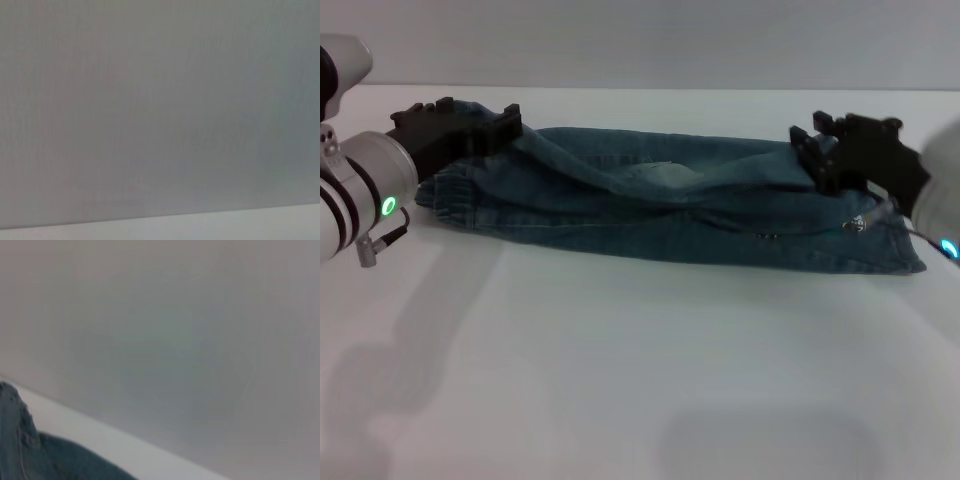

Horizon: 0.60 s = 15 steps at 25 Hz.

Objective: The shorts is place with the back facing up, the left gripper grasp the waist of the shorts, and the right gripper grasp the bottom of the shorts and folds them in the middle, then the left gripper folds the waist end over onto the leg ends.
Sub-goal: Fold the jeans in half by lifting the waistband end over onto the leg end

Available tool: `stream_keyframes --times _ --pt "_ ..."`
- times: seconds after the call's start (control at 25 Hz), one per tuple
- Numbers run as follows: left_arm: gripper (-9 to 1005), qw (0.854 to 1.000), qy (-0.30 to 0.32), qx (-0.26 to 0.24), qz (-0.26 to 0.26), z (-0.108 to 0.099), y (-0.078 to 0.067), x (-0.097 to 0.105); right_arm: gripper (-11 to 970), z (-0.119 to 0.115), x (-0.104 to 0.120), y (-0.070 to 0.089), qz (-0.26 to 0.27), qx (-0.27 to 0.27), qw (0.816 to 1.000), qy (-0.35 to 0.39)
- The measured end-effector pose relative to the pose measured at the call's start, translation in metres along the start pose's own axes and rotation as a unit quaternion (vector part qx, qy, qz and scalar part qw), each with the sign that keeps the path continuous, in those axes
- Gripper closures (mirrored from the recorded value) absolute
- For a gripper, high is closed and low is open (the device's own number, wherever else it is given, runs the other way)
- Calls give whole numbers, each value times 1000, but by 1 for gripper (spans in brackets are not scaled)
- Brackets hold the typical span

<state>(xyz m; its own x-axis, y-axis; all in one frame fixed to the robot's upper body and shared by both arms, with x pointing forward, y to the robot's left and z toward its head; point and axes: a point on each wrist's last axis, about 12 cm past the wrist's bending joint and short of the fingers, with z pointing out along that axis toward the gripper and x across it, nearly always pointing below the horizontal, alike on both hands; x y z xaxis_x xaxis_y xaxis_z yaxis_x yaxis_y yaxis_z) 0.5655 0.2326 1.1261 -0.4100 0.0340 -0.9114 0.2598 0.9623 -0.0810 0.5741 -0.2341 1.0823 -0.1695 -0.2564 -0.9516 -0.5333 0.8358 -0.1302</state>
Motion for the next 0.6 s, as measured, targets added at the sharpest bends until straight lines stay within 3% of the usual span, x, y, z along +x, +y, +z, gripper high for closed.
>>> stream_keyframes --times 0.04,0.28,0.44,0.6 --pt "246 1000 0 0 0 0 0 0 565 -5 4 2 0 4 1000 -15" --pt "247 1000 19 6 -2 5 -1 2 787 -34 23 11 -22 22 994 -109" --pt "248 999 33 -10 -15 7 13 -1 957 -37 33 14 -23 18 994 -103" --pt "249 997 67 -26 -34 13 29 1 959 -40 40 17 -13 6 995 -101"
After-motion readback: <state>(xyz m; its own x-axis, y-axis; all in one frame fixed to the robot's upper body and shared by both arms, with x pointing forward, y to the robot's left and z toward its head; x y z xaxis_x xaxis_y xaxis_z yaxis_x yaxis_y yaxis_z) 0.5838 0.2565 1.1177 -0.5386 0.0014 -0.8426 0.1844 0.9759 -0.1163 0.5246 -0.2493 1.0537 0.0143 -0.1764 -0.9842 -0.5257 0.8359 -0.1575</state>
